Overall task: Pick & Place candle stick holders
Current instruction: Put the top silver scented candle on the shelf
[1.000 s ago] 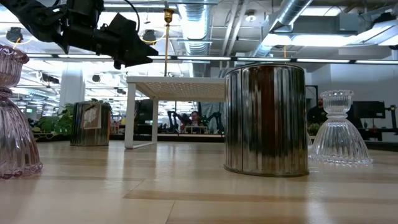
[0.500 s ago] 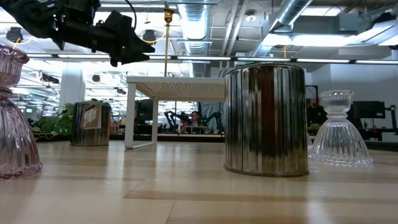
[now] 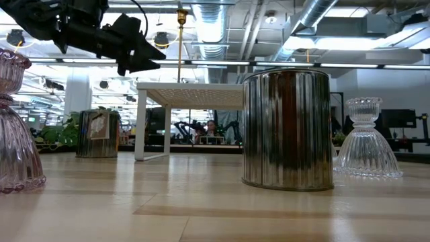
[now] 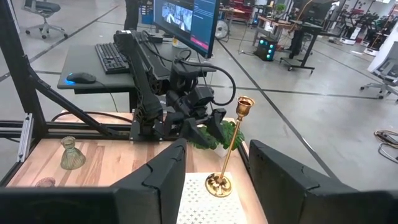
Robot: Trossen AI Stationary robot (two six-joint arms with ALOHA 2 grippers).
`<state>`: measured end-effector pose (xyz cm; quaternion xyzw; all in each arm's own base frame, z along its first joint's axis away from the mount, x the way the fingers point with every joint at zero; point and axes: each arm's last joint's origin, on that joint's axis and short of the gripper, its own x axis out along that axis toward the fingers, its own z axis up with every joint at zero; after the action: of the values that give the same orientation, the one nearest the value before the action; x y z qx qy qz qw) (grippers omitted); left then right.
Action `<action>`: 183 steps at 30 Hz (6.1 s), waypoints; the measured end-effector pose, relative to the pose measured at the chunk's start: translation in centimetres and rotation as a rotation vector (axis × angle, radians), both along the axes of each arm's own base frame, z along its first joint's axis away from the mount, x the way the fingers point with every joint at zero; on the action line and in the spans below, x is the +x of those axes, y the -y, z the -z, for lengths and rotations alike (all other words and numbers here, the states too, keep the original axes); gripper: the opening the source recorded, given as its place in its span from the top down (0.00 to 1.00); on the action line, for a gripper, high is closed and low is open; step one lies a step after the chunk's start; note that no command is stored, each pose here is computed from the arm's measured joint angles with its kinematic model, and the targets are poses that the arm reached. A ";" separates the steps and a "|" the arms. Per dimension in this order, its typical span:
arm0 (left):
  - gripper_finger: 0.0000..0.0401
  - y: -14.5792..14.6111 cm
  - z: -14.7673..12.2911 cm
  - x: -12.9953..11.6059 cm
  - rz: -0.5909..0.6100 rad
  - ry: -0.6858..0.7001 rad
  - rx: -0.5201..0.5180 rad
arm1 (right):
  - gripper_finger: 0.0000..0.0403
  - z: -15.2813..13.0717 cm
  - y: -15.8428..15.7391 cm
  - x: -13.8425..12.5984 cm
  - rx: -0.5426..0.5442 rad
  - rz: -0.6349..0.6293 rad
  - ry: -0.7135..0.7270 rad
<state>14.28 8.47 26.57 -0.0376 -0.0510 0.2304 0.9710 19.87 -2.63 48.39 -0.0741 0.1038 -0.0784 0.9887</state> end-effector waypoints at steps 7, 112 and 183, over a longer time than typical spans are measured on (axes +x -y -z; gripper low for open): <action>0.40 0.4 -0.2 -0.2 0.084 0.053 -0.085 | 0.60 0.3 0.0 -0.1 0.012 0.002 -0.027; 0.54 2.5 -3.8 -0.9 0.718 0.255 -0.821 | 0.60 -1.7 -0.6 -3.6 0.092 -0.049 0.121; 1.00 0.9 -11.1 -3.2 -0.127 0.705 -0.584 | 0.60 -2.4 -1.4 -10.0 0.088 -0.055 0.179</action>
<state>11.08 7.59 37.70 -0.3826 -0.3135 0.2673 0.8270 9.85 -1.18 50.84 -0.0261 0.0163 -0.0530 0.9981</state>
